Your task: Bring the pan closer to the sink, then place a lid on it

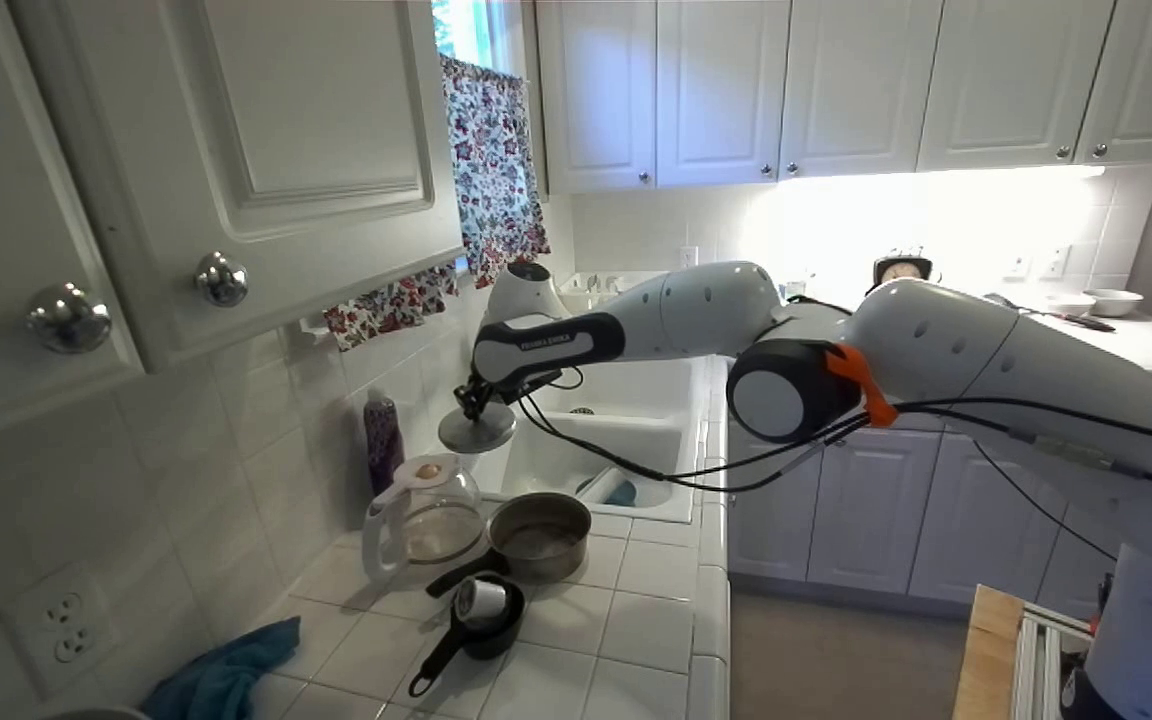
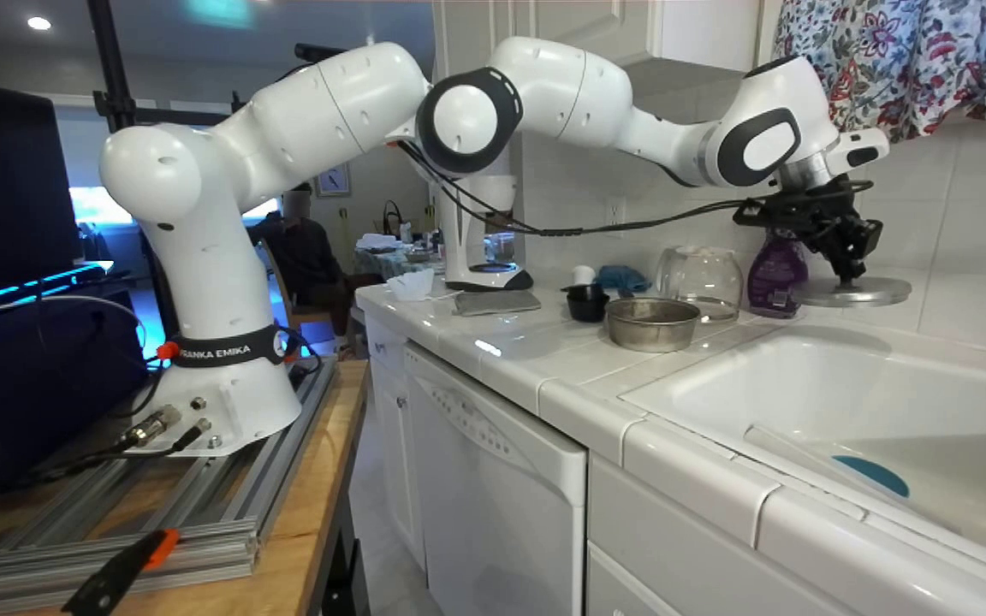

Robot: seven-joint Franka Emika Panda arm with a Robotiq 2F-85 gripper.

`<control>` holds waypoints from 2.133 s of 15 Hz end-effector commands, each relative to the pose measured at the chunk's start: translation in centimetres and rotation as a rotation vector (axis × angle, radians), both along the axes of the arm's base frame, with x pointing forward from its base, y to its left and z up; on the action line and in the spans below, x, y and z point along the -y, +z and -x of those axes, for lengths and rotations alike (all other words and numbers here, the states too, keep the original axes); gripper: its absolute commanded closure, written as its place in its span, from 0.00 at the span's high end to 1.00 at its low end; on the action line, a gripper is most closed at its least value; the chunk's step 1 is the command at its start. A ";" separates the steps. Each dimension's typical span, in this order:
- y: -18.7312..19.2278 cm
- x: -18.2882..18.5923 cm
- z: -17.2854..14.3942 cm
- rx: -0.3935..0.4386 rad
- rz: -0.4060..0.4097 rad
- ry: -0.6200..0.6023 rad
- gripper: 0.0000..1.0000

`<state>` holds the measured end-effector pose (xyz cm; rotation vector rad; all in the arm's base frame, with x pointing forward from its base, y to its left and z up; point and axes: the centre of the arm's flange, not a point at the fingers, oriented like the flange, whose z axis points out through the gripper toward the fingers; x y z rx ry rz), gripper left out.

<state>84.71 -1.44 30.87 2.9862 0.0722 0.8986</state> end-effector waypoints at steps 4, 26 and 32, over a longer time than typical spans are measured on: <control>2.8 1.4 8.2 0.004 0.007 -0.297 0.06; 5.9 6.6 10.7 0.134 0.034 -0.586 0.06; 5.3 6.6 18.5 0.190 0.004 -0.608 0.06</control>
